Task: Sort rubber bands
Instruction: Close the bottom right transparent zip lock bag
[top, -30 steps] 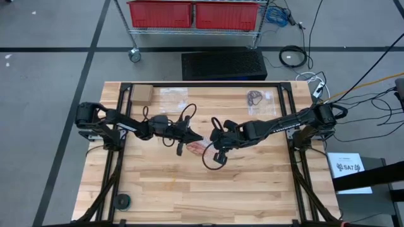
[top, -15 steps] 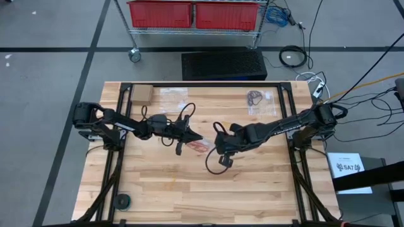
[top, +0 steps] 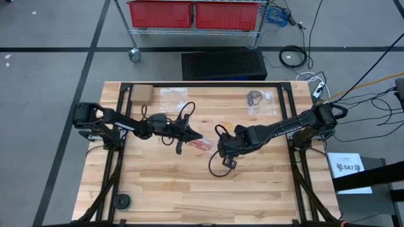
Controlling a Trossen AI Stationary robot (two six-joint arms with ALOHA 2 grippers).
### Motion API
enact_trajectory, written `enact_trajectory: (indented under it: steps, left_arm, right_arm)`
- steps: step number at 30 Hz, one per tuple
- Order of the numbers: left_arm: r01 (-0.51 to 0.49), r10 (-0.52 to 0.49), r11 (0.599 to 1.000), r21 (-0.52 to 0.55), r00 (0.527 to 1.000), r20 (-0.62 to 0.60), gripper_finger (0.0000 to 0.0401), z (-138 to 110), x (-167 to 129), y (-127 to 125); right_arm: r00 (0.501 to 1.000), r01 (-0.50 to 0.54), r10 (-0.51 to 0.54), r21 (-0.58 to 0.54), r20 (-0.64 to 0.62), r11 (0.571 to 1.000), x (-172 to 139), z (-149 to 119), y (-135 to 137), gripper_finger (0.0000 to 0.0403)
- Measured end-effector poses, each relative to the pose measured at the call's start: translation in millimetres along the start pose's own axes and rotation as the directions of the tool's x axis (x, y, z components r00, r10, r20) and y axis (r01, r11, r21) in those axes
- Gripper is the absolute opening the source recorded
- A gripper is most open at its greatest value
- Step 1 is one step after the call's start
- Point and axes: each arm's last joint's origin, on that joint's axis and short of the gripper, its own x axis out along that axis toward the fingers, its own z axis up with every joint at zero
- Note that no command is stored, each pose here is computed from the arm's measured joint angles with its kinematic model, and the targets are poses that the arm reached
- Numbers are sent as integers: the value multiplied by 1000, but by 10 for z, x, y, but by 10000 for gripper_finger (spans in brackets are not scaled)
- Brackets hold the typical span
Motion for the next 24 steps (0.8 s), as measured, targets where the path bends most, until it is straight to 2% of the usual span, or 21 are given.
enact_trajectory:
  steps: [9,18,22,24]
  left_arm:
    - [0,0,1000,-1,1000,-2,0,-2,0,-1]
    - [0,0,1000,-2,1000,0,0,1,-1,0]
    - [-2,2,1000,-3,1000,-9,0,-7,-1,2]
    - [-5,5,1000,-4,1000,-15,0,-13,-2,7]
  right_arm:
    - [1000,13,-13,15,-8,1000,-3,-18,0,13]
    - [997,49,-47,34,-69,998,-75,-103,-70,81]
    - [999,39,-37,55,-36,998,-162,-103,-100,112]
    - [999,25,-27,60,21,998,-221,-75,-112,126]
